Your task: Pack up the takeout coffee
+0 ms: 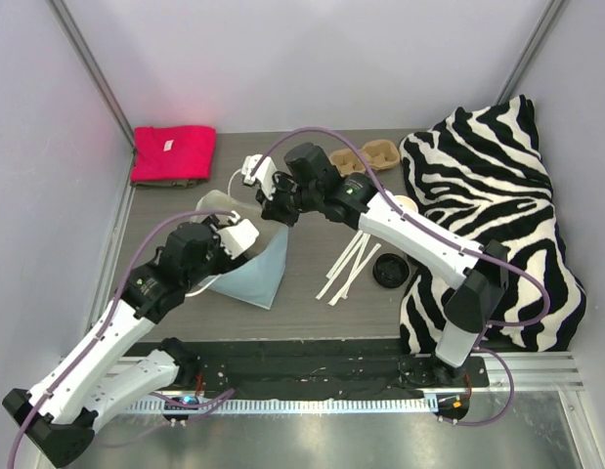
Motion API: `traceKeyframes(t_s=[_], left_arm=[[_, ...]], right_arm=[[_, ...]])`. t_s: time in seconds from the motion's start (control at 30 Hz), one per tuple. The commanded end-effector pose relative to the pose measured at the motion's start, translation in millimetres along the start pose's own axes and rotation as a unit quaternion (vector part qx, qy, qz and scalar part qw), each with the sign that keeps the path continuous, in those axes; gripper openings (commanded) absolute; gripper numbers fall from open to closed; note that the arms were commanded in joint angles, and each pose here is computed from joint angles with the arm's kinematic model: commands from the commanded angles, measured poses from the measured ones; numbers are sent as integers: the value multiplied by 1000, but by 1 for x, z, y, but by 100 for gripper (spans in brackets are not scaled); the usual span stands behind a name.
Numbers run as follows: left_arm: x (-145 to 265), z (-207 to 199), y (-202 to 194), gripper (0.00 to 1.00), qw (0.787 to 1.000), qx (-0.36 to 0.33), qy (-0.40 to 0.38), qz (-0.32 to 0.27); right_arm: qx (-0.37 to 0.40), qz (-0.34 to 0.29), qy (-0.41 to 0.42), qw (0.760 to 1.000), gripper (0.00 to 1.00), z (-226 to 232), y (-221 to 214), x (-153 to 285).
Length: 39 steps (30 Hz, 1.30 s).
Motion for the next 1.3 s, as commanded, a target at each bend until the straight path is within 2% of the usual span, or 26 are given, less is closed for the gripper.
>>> traceKeyframes(t_s=[0.0, 0.13, 0.33, 0.43, 0.7, 0.83, 1.03, 1.27], left_arm=[[17, 10, 35, 29, 999, 11, 0, -47], [16, 12, 36, 29, 999, 23, 4, -33], [13, 13, 41, 28, 996, 85, 13, -13], [8, 10, 44, 28, 993, 118, 10, -11], [-12, -2, 38, 28, 990, 138, -6, 14], [-6, -10, 28, 32, 991, 128, -30, 26], [14, -15, 24, 33, 990, 121, -58, 32], [21, -9, 36, 33, 980, 188, -52, 40]], right_arm=[[57, -25, -73, 995, 1, -17, 23, 20], [83, -32, -97, 991, 1, -17, 27, 24], [114, -43, -140, 983, 1, -24, 35, 35], [115, -52, -133, 983, 1, -21, 40, 35], [123, -53, -104, 986, 1, -6, 37, 29], [136, -31, -133, 981, 1, -15, 26, 28], [161, -22, -170, 972, 1, -36, 13, 29], [162, -22, -181, 970, 1, -45, 10, 35]])
Point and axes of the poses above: each gripper's point midway between its finger pads, its own x axis back along the fingers, its own z axis along the line the jaws close on, y = z × x, the point moved 2 cm from there along x, back along the fingers, and after that the axes turned 8 degrees about x, right-handed, at the moved point
